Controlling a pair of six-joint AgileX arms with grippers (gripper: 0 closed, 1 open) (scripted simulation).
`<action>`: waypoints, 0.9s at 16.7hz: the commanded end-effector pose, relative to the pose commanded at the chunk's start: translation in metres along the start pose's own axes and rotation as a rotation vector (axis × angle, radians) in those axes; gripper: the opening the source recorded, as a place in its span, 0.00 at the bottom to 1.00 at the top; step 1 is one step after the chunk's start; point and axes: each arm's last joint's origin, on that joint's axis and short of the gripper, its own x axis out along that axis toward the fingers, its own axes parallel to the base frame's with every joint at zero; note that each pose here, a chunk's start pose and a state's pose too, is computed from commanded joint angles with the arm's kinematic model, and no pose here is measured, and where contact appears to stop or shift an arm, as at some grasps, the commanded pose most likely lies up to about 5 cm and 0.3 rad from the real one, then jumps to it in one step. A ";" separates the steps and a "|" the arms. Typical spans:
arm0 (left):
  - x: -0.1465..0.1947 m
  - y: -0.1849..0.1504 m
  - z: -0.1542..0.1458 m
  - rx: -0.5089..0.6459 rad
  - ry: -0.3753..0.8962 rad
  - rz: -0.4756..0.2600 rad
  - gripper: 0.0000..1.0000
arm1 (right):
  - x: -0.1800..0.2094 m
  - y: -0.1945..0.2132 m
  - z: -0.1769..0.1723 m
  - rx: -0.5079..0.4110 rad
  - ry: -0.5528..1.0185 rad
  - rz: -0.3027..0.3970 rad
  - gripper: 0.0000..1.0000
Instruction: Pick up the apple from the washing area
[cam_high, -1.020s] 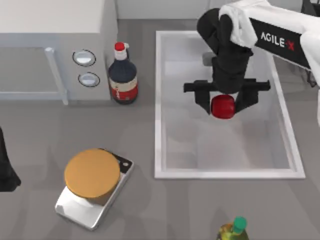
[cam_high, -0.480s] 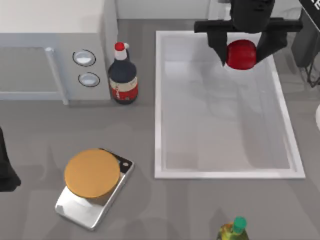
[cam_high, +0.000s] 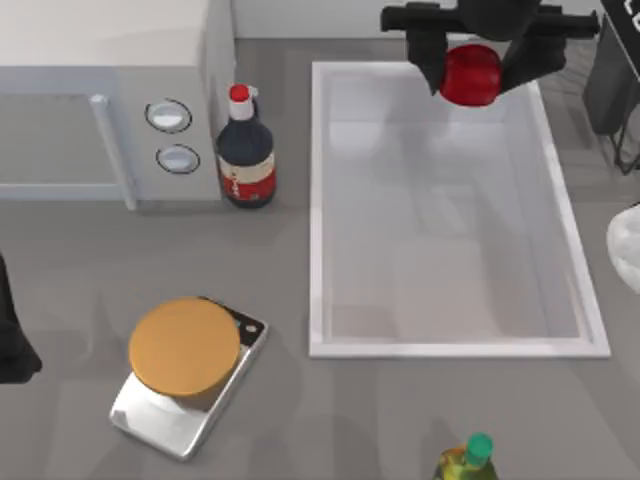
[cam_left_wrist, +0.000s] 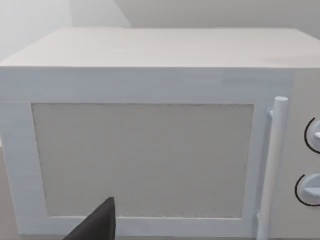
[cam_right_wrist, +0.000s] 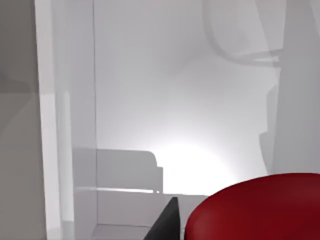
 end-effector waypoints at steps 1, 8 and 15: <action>0.000 0.000 0.000 0.000 0.000 0.000 1.00 | -0.001 -0.002 0.000 0.000 -0.001 0.000 0.00; 0.000 0.000 0.000 0.000 0.000 0.000 1.00 | -0.027 -0.052 0.005 0.000 0.016 -0.026 0.00; 0.000 0.000 0.000 0.000 0.000 0.000 1.00 | -0.027 -0.141 -0.045 0.006 0.149 -0.070 0.00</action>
